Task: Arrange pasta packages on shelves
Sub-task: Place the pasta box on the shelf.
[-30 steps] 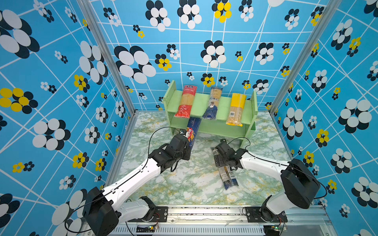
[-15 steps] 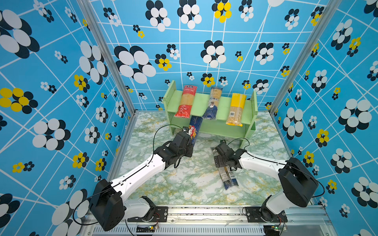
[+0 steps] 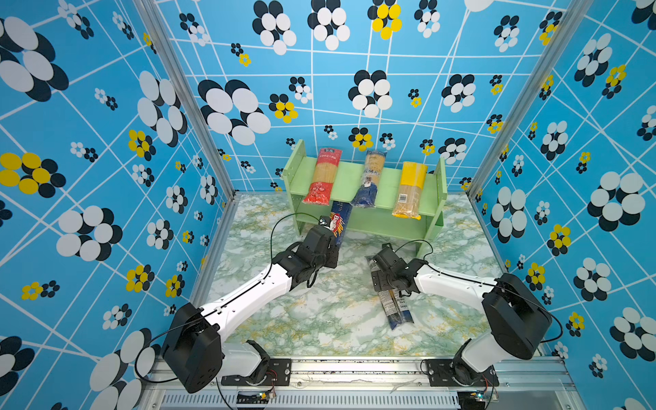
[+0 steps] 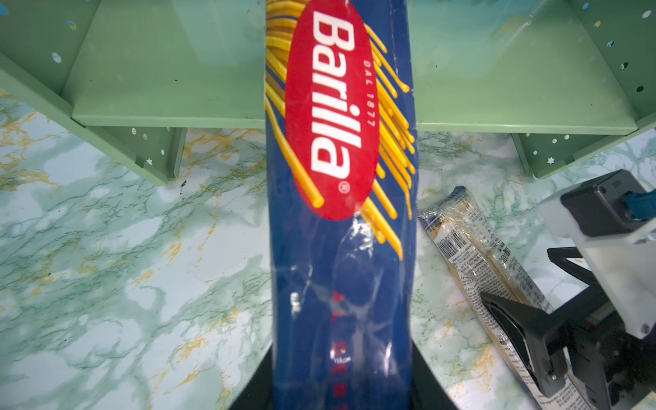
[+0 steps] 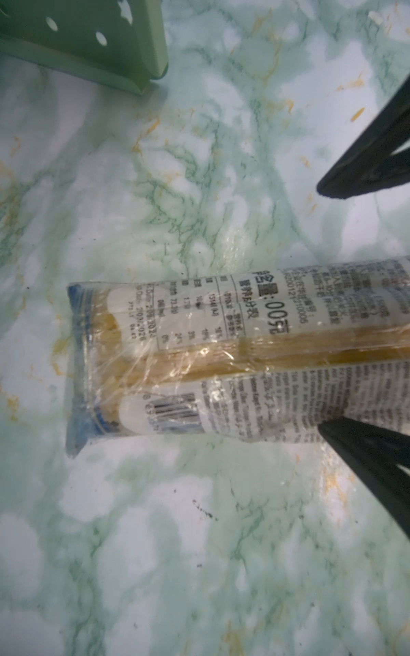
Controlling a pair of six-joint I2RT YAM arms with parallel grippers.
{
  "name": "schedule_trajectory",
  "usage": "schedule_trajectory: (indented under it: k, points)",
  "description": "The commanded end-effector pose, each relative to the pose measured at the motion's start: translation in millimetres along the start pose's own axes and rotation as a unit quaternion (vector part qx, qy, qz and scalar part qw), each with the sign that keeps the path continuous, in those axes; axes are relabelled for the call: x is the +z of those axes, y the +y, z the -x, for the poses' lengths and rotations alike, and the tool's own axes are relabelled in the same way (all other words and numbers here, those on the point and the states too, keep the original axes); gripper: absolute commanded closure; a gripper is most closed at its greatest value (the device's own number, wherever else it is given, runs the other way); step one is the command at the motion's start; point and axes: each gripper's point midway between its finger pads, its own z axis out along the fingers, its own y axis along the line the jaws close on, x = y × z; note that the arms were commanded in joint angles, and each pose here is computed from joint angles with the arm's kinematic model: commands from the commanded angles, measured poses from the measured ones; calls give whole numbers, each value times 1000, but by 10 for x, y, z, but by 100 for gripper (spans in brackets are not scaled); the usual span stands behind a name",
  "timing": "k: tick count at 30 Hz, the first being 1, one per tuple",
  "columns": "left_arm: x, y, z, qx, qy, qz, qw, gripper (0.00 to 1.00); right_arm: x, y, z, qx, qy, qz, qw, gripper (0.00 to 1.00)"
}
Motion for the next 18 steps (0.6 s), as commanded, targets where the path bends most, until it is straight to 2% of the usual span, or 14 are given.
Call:
schedule_trajectory:
  k: [1,18]
  points:
    - [-209,-142,785,-23,-128,-23,991,100,57,-46,-81,-4,10,-8,1000,1]
    - [-99,-123,967,-32,-147,-5,989,100,102,-41,-104,-5,13,-8,1000,1]
